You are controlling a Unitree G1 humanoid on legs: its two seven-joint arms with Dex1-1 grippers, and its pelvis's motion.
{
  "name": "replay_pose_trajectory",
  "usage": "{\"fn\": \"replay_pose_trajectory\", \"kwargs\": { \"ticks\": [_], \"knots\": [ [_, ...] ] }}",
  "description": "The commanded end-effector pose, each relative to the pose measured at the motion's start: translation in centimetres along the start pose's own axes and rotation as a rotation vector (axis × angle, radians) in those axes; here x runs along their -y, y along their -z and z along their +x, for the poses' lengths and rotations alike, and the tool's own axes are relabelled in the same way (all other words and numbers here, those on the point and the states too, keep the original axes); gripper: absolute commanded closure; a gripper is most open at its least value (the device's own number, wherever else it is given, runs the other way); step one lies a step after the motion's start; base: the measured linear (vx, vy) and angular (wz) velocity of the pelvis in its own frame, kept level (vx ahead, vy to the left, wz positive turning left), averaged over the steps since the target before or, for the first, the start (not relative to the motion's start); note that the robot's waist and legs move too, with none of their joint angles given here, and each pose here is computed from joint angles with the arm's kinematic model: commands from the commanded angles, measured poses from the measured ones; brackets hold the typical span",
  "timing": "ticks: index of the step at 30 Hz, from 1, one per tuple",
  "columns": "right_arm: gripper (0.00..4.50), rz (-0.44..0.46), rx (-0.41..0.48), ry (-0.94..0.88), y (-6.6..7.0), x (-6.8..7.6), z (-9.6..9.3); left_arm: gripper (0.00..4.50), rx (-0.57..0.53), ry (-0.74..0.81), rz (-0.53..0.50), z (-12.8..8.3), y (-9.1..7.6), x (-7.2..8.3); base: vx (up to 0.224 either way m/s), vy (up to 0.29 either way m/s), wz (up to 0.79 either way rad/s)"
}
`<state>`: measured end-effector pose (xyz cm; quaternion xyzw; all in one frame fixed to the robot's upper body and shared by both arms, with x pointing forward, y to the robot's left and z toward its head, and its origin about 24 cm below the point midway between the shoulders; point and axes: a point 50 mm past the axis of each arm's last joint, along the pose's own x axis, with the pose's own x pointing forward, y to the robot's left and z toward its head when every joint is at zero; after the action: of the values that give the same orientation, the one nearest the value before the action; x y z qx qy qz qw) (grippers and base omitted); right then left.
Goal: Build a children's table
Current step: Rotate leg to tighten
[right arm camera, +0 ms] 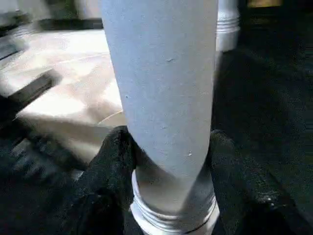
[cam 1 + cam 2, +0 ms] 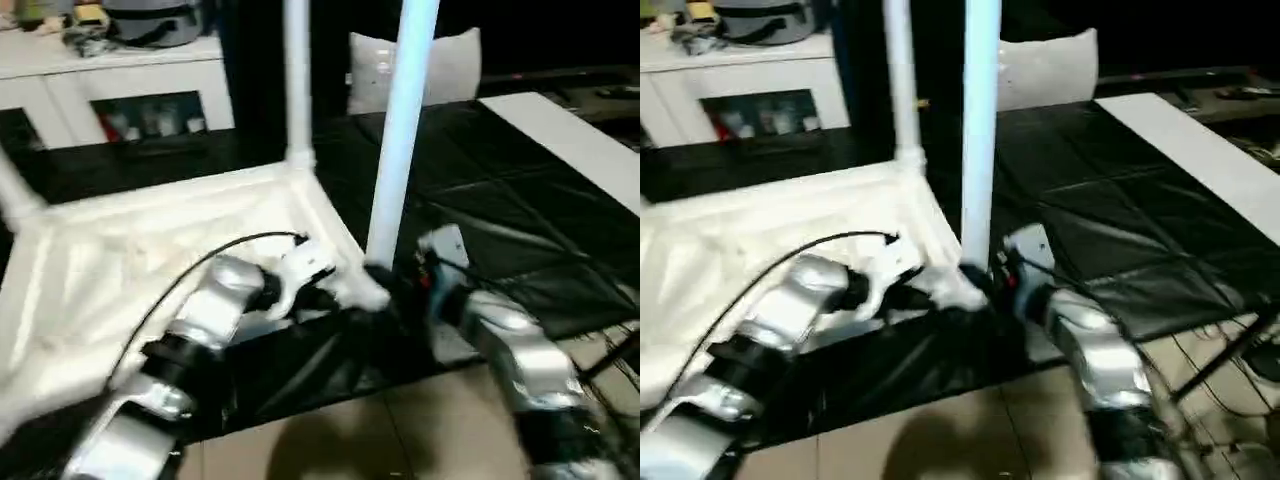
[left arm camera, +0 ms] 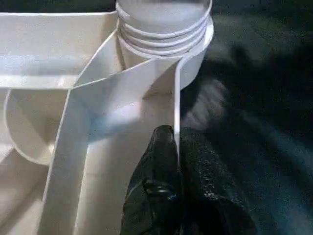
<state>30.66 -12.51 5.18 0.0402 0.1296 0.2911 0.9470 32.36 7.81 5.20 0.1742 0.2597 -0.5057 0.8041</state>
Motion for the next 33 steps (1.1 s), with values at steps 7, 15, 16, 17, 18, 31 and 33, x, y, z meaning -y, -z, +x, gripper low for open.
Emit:
{"fn": "replay_pose_trajectory", "kwargs": {
  "ticks": [7,15,16,17,18,31,33],
  "knots": [
    [2.03,0.037,0.012,0.170,-0.1,-1.3,3.3,4.50,0.165,-0.130,-0.033,1.7,-5.1,0.7,0.000,0.000,0.00],
    [1.36,-0.067,0.059,0.128,-0.4,-0.2,1.8,4.50,0.133,-0.098,0.036,0.7,-3.6,0.1,0.000,0.000,0.00],
    [1.24,-0.084,0.072,0.117,-0.4,0.1,1.4,4.50,0.123,-0.089,0.041,0.5,-3.3,0.0,0.000,0.000,0.00],
    [1.13,-0.097,0.080,0.094,-0.5,0.5,0.9,4.50,0.118,-0.070,0.059,0.3,-2.9,-0.1,0.000,0.000,0.00],
    [1.07,-0.108,0.087,0.074,-0.6,0.7,0.5,4.50,0.114,-0.053,0.074,0.1,-2.6,-0.2,0.000,0.000,0.00],
    [0.37,-0.275,-0.002,-0.418,-1.4,1.8,-4.1,4.50,-0.028,0.254,0.288,-3.2,0.5,-1.2,0.000,0.000,0.00],
    [0.37,-0.311,-0.014,-0.465,-1.5,2.0,-4.2,4.50,-0.043,0.318,0.316,-3.4,0.8,-0.9,0.000,0.000,0.00]
  ]
}}
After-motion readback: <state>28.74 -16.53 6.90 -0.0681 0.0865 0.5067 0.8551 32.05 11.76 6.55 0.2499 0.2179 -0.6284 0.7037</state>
